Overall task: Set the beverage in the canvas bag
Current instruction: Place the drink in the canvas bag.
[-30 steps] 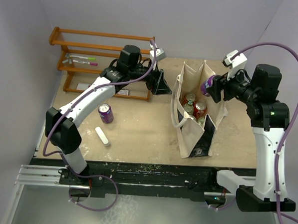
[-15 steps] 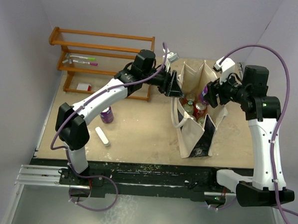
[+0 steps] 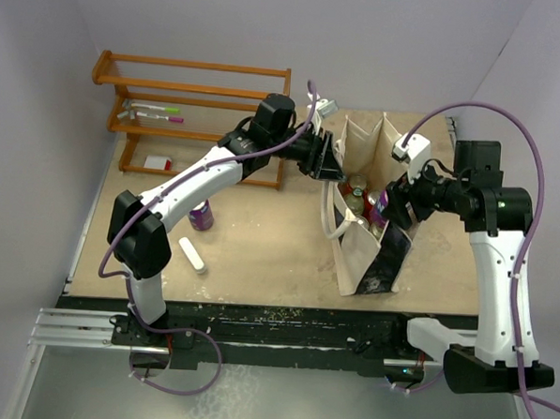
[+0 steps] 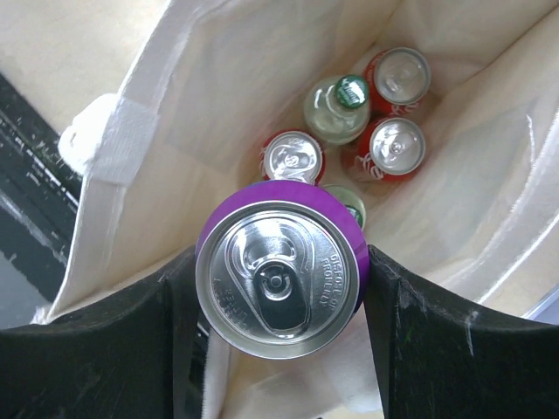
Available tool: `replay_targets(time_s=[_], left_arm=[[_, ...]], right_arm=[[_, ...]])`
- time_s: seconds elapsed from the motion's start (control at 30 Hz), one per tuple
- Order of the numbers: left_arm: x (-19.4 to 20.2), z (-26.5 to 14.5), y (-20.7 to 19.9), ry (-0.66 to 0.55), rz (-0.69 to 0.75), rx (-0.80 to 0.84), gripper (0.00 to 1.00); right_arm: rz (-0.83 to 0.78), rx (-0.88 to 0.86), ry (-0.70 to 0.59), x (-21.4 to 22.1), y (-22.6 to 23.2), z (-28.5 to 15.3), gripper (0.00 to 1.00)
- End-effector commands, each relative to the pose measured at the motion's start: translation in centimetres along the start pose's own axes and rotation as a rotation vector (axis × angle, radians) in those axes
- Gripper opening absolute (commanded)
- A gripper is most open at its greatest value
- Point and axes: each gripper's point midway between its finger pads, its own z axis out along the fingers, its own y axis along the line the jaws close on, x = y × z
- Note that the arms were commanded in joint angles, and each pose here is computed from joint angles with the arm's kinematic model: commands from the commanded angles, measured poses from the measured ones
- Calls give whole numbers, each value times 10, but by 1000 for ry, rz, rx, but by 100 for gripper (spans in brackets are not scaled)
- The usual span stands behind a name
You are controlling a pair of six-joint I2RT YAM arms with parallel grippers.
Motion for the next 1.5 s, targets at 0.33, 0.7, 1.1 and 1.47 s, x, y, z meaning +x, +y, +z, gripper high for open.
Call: replay_targets(time_s=[0.33,0.7,1.1,1.47], left_arm=[[-24,1,-4,-38,137,-10,33],[-17,1,-1,-21,149,-12,16],[-16,1,-4,-19,149,7,0],[-15,1,-6,-17,154,14,0]], right_arm=[[-101,-97,3,16,36,-20,0],[-7,96,-110,-34,-16,-16,0],[73,158,-119,-45,-46,5,0],[-60,54,50,-9,-41,32,0]])
